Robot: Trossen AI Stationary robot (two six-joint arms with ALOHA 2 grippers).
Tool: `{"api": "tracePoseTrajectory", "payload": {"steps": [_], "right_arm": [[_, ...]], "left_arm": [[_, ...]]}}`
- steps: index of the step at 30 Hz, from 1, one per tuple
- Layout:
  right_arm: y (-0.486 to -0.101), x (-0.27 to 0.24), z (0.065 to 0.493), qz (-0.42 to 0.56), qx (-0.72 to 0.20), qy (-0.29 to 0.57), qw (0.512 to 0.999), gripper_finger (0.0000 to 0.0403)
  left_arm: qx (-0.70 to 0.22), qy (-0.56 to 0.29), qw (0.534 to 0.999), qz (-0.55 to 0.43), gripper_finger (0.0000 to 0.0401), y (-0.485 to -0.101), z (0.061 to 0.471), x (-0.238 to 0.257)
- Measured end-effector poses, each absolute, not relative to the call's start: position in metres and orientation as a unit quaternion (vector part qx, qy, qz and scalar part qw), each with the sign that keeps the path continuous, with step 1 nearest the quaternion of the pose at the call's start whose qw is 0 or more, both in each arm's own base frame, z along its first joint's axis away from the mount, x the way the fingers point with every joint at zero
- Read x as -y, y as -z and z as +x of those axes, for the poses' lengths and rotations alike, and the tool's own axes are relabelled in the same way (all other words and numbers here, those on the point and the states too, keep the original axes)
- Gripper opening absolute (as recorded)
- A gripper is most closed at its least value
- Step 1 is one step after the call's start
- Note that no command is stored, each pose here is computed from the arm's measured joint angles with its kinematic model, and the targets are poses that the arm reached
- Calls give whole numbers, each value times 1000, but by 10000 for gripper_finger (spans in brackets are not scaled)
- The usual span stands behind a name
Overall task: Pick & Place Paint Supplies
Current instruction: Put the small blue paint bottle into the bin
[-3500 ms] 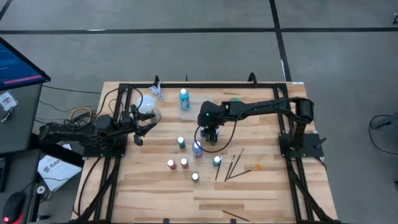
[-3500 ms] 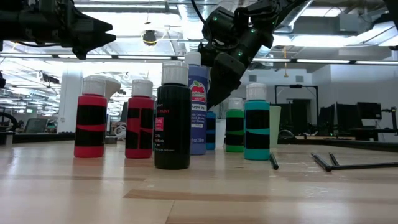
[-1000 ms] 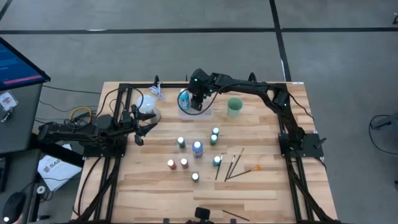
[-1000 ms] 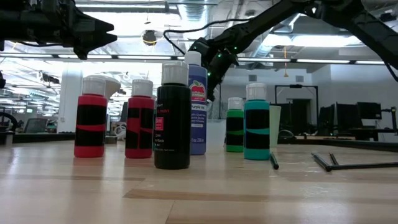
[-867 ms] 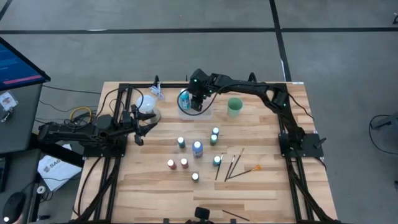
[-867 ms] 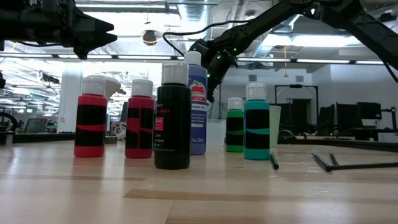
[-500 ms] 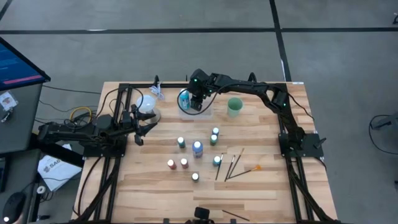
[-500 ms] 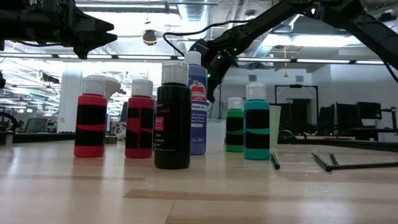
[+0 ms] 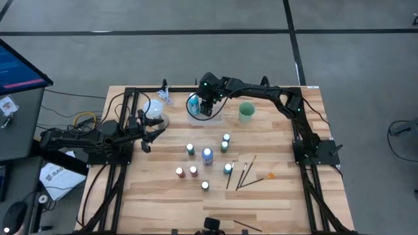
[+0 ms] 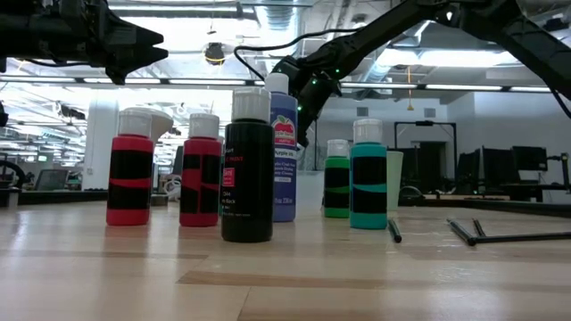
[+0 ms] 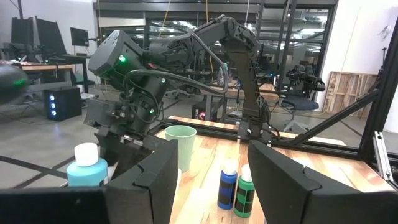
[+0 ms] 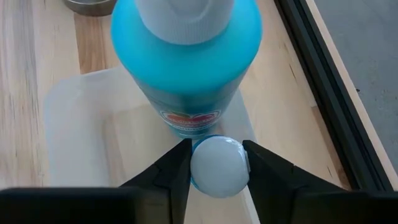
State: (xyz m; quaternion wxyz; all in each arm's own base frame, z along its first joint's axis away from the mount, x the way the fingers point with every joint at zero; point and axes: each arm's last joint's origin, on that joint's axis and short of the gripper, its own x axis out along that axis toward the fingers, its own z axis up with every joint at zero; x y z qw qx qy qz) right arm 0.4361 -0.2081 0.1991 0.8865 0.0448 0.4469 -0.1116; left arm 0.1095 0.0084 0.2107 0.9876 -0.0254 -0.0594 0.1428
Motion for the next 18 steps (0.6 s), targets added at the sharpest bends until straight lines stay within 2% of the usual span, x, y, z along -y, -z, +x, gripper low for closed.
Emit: {"api": "tracePoseTrajectory", "payload": {"steps": [5, 14, 18], "right_arm": [[-199, 208, 436, 44, -447, 112, 886, 166], [-200, 209, 437, 42, -442, 113, 889, 170], [-200, 209, 437, 37, -441, 111, 890, 186]], "left_arm": [[59, -143, 988, -25, 177, -211, 109, -8], [59, -143, 988, -25, 177, -211, 110, -8], [59, -143, 988, -25, 177, -211, 110, -8]]}}
